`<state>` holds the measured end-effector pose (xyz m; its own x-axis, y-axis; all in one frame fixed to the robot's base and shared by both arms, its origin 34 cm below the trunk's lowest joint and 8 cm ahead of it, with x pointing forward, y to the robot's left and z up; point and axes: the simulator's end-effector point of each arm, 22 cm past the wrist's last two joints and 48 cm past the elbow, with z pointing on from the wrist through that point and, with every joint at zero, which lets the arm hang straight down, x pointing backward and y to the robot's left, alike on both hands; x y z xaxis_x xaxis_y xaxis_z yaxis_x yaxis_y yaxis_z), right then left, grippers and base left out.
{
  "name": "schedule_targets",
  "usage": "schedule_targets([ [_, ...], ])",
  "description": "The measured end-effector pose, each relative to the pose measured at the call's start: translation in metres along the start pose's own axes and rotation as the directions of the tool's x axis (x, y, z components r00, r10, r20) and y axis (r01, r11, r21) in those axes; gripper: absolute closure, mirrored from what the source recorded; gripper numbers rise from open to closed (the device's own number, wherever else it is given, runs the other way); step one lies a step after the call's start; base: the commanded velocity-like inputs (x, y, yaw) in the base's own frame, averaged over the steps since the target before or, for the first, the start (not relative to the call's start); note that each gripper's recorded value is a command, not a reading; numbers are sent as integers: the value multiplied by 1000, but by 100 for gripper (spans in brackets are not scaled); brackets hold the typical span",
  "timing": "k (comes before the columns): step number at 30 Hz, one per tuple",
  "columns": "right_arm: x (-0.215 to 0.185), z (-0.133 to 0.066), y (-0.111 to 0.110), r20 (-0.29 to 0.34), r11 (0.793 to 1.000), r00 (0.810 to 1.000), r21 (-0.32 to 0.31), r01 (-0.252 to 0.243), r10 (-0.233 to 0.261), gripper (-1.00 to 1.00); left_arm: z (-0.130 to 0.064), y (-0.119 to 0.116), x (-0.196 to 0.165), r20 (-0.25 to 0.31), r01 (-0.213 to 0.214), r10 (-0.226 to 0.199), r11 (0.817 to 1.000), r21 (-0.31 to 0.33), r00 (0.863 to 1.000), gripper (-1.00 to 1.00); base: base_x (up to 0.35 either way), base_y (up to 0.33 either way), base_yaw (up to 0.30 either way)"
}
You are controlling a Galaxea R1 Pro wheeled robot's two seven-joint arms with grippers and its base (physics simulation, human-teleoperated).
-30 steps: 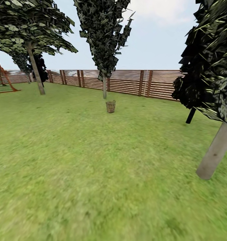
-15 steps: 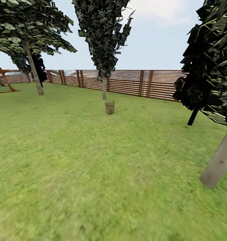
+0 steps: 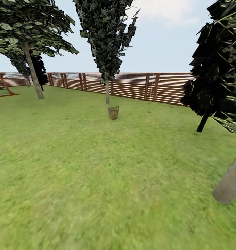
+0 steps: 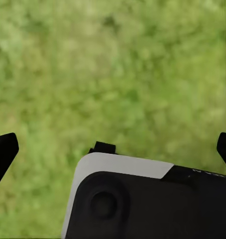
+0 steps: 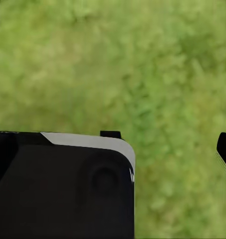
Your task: Take the three Easter eggs out of the wicker basket on the lawn in the garden, then place them on the lawn next to a single tree (choose any tree) so that all three eggs are next to the same tree and none are left in the basket.
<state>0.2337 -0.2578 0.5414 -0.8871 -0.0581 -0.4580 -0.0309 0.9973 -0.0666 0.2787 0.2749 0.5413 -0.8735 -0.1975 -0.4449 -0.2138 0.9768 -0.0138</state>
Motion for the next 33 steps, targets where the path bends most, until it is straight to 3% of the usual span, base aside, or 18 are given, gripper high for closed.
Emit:
schedule_targets([
  [33,0,0,0,0,1000,1000,0,0,0,-100,0,-1,1,-1,0,0,1000,1,1000,-100,331,-1,0],
])
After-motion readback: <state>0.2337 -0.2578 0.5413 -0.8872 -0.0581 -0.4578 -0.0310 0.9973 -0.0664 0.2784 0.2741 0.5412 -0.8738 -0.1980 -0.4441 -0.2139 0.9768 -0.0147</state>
